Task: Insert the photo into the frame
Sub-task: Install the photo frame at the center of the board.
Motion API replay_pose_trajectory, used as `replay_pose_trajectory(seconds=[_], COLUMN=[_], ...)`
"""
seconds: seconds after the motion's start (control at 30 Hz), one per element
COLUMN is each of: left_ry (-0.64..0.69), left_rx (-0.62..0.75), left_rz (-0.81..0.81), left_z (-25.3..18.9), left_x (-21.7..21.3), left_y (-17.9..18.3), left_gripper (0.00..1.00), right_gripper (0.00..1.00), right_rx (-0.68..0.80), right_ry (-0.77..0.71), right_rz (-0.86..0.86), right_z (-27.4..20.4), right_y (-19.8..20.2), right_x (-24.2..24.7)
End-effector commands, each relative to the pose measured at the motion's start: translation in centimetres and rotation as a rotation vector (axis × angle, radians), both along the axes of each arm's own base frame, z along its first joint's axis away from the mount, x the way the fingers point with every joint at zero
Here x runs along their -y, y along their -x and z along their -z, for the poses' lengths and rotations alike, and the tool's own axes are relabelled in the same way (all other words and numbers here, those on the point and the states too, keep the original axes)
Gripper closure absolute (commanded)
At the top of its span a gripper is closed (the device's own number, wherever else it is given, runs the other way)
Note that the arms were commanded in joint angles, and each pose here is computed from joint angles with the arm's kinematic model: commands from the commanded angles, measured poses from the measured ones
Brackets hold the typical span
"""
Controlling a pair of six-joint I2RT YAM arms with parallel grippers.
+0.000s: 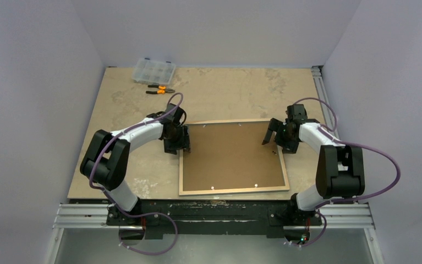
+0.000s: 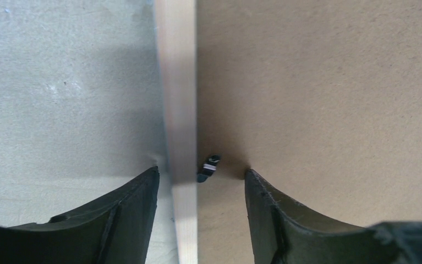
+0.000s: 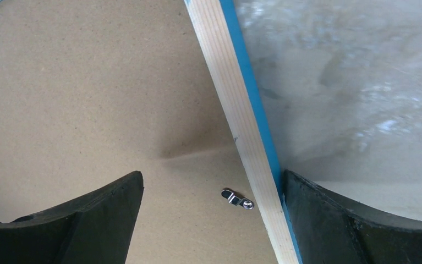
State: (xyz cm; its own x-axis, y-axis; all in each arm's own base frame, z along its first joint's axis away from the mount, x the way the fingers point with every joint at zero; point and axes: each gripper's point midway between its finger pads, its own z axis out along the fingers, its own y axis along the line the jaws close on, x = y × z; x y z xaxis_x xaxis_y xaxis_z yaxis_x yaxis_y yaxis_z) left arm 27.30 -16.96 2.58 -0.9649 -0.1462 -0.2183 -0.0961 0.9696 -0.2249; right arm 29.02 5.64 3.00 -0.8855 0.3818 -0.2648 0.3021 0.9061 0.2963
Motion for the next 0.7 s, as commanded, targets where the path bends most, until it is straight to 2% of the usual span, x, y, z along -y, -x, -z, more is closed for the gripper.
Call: replay_pose_trajectory(seconds=[0.0,0.13,0.2,0.3,0.37,0.4,0.57,0.6,0.67], left_ry=[-0.127,-0.165,-0.18,-0.193,-0.194,-0.191,-0.148,-0.134,-0.091], left_rx=[0.023,0.011,0.0,-0.013,-0.014,-0.013,-0.002,0.0,0.006], left_rz=[-0.018,-0.033,-0.036,-0.033,-0.032,-0.034,-0.018,-0.017,-0.014], left_z=[1.5,2.3,2.8,3.2,3.3,3.2,2.6,2.4,1.9], left_x=[-1.8,-2.4,-2.6,-2.8,-2.8,-2.8,-1.8,-1.6,-1.1], left_y=[-1.1,-1.1,-1.1,-0.9,-0.8,-0.9,-1.6,-1.8,-2.1], left_gripper=[0.46,0.51,0.59,0.83,0.97,1.0,1.0,0.97,0.78], right_gripper=[0.04,0.04,0.04,0.04,0.05,0.05,0.05,0.05,0.05], right_rx=[-0.044,-0.046,-0.052,-0.052,-0.053,-0.054,-0.057,-0.06,-0.064], right_ry=[-0.129,-0.129,-0.131,-0.134,-0.138,-0.138,-0.144,-0.144,-0.139], right_rz=[-0.079,-0.087,-0.09,-0.094,-0.099,-0.101,-0.11,-0.117,-0.132], right_z=[1.5,1.5,1.6,1.6,1.6,1.6,1.5,1.5,1.5], right_y=[1.1,1.1,1.2,1.3,1.4,1.5,1.7,1.8,2.0], right_x=[-3.9,-4.0,-4.1,-4.1,-4.2,-4.2,-4.4,-4.5,-4.8])
